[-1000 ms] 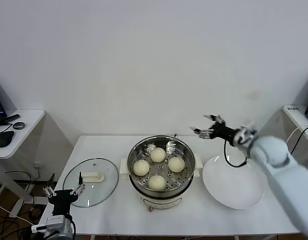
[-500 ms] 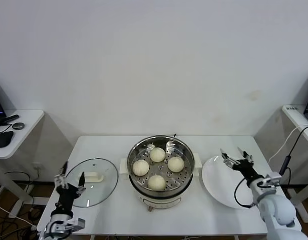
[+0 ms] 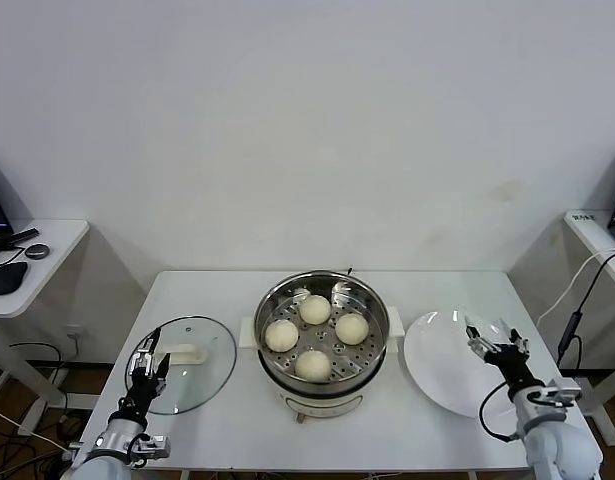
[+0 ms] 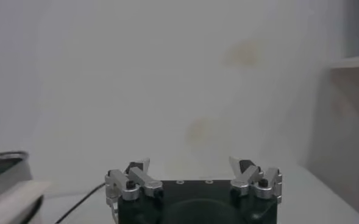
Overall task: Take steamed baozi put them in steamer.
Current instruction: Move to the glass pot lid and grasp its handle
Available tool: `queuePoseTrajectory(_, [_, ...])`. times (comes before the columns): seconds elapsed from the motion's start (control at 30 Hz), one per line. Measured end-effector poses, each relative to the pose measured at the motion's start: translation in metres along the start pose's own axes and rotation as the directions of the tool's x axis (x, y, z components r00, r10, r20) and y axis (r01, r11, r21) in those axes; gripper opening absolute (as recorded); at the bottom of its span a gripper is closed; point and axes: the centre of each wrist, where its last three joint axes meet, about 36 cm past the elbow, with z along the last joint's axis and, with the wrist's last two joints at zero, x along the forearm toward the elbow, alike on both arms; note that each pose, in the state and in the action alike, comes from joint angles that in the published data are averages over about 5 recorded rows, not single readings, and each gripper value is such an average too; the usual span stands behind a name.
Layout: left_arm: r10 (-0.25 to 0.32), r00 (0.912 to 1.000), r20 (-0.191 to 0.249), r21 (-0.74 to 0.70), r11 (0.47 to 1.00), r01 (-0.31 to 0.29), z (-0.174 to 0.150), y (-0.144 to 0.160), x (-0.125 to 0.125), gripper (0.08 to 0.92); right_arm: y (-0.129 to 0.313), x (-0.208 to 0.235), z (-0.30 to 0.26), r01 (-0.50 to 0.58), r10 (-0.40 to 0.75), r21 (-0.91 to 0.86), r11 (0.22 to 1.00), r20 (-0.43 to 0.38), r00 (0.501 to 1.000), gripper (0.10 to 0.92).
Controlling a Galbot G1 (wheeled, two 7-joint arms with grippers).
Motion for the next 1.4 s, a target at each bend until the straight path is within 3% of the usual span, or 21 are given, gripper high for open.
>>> queuePoseTrajectory(0.9, [0.063,0.9974,-0.035,-0.045,0.997,-0.065,0.023,-0.04,-0.051,0.823,-0.018,0.01,0.018,-0.08,0.08,-0.009,0.997,-0.014,0.997,0.823])
queuePoseTrajectory(1.4, [0.045,0.9974,-0.056,-0.012,0.999,-0.046,0.018,-0.046,-0.081,0.823,-0.026,0.016,0.026,-0.109,0.109,-0.013,0.994,-0.019,0.994,0.823])
